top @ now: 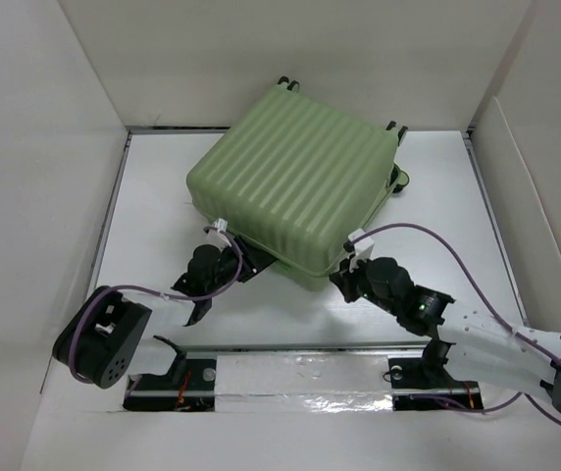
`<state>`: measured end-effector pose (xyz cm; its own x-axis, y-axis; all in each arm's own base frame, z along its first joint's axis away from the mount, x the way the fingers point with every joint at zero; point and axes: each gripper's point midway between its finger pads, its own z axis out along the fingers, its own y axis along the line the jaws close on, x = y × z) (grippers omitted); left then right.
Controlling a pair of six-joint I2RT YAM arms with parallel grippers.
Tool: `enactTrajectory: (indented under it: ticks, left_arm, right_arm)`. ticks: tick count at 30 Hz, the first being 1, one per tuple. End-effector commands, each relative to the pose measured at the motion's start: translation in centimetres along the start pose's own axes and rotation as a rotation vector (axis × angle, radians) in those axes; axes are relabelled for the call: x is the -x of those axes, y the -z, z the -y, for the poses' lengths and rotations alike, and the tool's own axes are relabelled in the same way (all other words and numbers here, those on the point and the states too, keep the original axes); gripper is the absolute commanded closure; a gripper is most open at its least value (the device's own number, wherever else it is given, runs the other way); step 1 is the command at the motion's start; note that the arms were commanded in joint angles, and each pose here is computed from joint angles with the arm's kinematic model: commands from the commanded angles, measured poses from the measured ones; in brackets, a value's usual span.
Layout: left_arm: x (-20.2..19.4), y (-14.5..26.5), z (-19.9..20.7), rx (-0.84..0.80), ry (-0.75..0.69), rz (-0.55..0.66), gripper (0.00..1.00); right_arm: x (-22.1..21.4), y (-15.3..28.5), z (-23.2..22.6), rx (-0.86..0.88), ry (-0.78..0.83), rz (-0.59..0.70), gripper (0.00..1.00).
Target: Pack the luggage
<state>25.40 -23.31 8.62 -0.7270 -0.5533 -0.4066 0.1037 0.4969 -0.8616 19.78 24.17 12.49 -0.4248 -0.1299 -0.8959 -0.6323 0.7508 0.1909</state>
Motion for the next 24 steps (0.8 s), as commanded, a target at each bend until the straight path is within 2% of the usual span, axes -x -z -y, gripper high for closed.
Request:
enactTrajectory:
  ticks: [1, 7, 9, 11, 14, 18, 20, 23, 24]
  left_arm:
    - [3.8, -2.1, 6.4, -0.163, -0.094, 0.147, 0.61]
    - [3.4, -2.8, 6.7, -0.145, -0.084, 0.169, 0.62]
    - [3.7, -3.1, 6.4, -0.13, -0.092, 0.182, 0.62]
    - [3.4, -3.3, 5.9, -0.115, -0.092, 0.168, 0.62]
    - [3.0, -3.4, 5.8, -0.128, -0.091, 0.155, 0.53]
    - [3.8, -3.6, 5.5, -0.1, -0.109, 0.193, 0.55]
    - [3.8, -3.8, 5.5, -0.095, -0.113, 0.191, 0.56]
    - [3.9, -3.9, 5.5, -0.091, -0.111, 0.192, 0.55]
    - [4.3, -4.0, 5.3, -0.085, -0.109, 0.2, 0.55]
  right_arm:
    - [-3.0, 2.0, -9.1, 0.355, -0.013, -0.183, 1.0]
    - [-2.6, 2.1, -14.3, 0.427, 0.012, -0.225, 1.0]
    - [-2.7, 2.2, -14.1, 0.378, 0.031, -0.229, 1.0]
    - [-2.4, 2.4, -13.2, 0.344, 0.027, -0.204, 1.0]
    - [-3.2, 2.4, -10.5, 0.258, 0.036, -0.203, 1.0]
    - [-2.7, 2.0, -4.9, 0.136, 0.005, -0.164, 1.0]
    - [-0.6, 1.9, -1.2, 0.069, -0.02, -0.082, 1.0]
    - [2.3, 2.2, 1.4, 0.047, -0.028, -0.001, 1.0]
    - [2.7, 2.4, 0.4, 0.118, -0.02, -0.006, 1.0]
